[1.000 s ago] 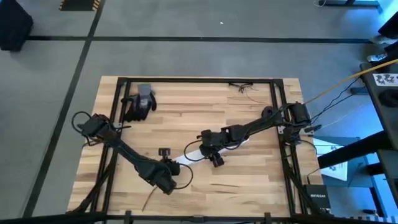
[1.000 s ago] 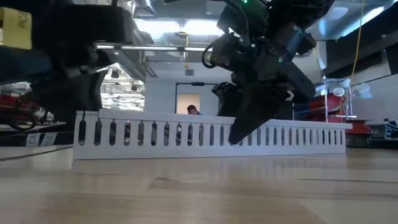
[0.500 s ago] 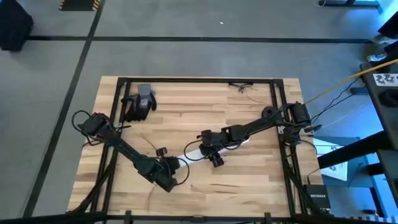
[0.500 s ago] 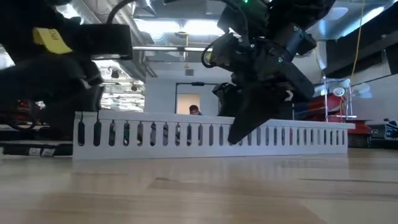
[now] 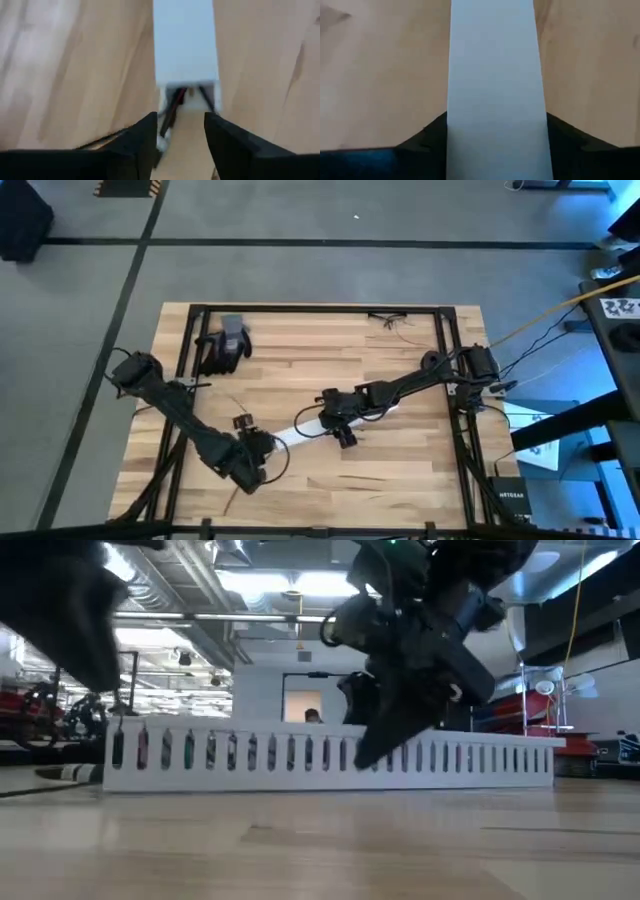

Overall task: Ziptie cables
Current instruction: Close the white cable duct

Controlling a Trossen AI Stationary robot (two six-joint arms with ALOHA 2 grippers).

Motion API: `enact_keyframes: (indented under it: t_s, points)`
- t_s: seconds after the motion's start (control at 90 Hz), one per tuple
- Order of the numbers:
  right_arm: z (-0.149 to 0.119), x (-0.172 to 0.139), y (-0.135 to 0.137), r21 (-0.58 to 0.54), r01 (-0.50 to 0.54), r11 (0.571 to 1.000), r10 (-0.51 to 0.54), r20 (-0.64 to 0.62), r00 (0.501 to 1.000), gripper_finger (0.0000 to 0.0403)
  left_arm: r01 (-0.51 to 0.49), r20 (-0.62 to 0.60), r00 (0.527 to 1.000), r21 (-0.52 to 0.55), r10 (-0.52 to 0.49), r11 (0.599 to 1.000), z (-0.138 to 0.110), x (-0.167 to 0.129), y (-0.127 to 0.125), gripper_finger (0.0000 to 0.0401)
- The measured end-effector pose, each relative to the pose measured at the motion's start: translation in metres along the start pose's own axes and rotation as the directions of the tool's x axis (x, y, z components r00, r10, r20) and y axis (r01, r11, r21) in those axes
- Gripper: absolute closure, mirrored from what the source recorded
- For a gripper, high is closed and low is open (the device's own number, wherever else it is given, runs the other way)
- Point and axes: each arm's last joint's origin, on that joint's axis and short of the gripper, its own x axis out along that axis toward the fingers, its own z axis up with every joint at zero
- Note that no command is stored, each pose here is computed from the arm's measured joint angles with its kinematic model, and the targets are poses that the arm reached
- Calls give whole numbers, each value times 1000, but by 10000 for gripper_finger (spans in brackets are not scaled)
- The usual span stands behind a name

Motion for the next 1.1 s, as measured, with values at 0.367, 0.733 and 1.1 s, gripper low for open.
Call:
enact_keyframes:
  t_s: [0.367,0.733,1.1]
  points:
    - [0,0,0,2,6,1000,-6,-6,1000,189,-57,31,998,3,57,998,-42,4,-6,258]
    - [0,-1,0,3,6,1000,-6,-5,1000,189,-43,70,997,80,37,996,-56,55,9,260]
    - [0,-1,0,-4,6,1000,-6,-9,1000,189,99,73,992,21,-100,995,-47,59,1,386]
